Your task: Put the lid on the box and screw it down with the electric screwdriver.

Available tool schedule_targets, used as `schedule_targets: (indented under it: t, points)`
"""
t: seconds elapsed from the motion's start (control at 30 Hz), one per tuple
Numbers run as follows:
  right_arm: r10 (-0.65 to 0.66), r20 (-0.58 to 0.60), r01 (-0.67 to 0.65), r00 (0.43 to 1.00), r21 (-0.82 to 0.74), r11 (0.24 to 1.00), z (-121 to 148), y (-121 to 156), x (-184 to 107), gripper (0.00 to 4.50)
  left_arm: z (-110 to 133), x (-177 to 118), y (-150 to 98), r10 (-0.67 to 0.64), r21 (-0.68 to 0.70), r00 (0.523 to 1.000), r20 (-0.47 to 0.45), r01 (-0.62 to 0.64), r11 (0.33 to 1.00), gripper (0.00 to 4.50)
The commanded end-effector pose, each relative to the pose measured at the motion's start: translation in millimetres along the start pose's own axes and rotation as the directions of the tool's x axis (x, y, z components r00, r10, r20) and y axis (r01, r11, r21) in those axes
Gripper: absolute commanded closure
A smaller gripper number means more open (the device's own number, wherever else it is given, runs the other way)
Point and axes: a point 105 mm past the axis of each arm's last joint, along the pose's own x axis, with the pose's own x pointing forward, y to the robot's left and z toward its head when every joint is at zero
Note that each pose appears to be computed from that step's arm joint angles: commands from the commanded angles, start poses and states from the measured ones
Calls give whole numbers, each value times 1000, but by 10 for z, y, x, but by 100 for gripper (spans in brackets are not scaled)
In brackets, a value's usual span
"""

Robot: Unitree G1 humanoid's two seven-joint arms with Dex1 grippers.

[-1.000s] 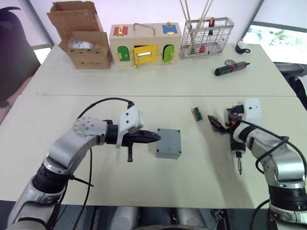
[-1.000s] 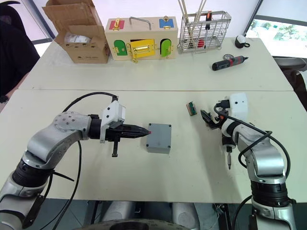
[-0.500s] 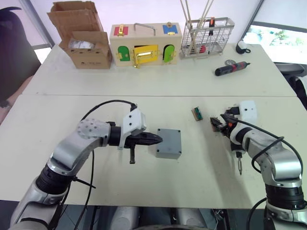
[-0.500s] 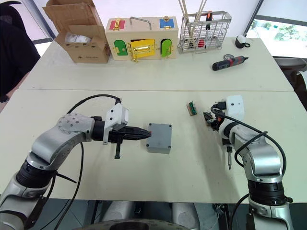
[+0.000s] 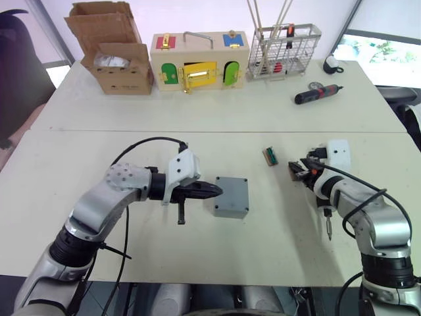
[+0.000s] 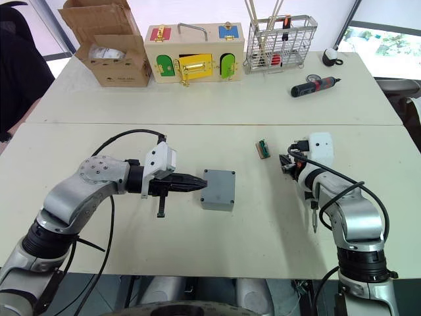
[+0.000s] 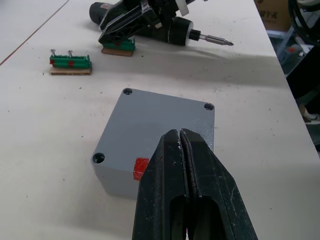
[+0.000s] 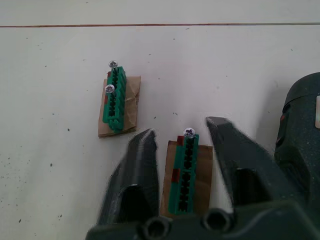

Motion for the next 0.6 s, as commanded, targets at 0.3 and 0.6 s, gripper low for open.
schedule_targets:
  t: [0.3, 0.6]
  points:
    - [-23, 28, 23, 999, -10, 1000, 79, -33, -36, 446, 18, -21, -11, 1, 21, 1000, 13, -1, 1000, 450]
    - [-24, 93, 24, 995, -5, 1000, 322, -51, -121, 446, 7, -57, 28, 2, 19, 1000, 9, -3, 1000, 450]
